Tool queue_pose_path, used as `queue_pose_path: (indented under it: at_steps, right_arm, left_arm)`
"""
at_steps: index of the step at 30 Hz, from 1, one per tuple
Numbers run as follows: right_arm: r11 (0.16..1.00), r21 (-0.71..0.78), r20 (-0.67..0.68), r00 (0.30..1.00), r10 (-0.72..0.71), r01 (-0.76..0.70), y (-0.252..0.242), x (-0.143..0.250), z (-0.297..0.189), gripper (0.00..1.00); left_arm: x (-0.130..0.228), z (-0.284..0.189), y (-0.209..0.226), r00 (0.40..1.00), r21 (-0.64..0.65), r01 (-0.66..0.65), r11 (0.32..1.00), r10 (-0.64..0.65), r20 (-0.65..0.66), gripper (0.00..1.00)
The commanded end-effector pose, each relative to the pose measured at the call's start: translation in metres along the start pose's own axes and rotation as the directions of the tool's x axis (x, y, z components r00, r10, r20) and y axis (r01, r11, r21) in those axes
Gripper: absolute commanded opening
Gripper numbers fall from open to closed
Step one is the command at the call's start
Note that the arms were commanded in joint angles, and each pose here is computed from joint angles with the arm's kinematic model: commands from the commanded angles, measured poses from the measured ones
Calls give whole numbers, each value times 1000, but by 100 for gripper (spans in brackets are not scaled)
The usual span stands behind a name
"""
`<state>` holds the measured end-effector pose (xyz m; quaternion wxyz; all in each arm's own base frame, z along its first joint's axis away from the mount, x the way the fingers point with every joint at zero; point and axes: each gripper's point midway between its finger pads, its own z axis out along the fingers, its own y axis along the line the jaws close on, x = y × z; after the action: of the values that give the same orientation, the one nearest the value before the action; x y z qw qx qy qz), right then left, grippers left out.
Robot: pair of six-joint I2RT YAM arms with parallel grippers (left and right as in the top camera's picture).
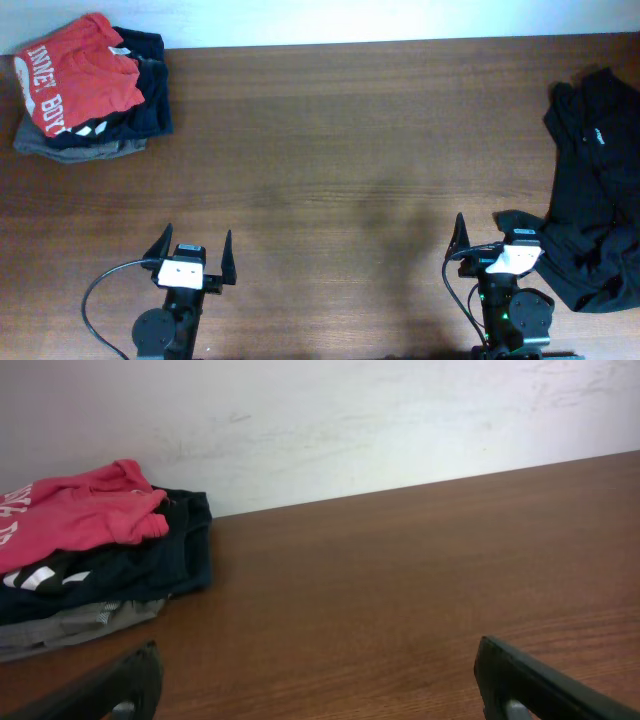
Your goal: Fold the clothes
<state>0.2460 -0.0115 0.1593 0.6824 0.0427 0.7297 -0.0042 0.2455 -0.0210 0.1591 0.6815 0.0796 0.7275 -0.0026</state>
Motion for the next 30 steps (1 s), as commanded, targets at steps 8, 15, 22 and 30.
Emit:
queue_pose_path:
  at_steps: [8, 15, 22, 30]
  right_arm:
    - [999, -51, 60, 998, 14, -11, 9, -14, -1, 99]
    - [897, -440, 147, 983, 106, -31, 75, -45, -22, 99]
    - [865, -499, 180, 971, 157, -48, 83, -60, -29, 99]
    - [933, -358, 459, 877, 143, 36, 60, -147, -51, 99]
  left_arm:
    - [1, 0, 3, 1000, -13, -9, 1000, 9, -1, 99]
    - [1, 0, 3, 1000, -14, -9, 1000, 9, 0, 99]
    - [1, 0, 3, 1000, -13, -9, 1000, 9, 0, 99]
    - [1, -1, 3, 1000, -14, -9, 1000, 9, 0, 99]
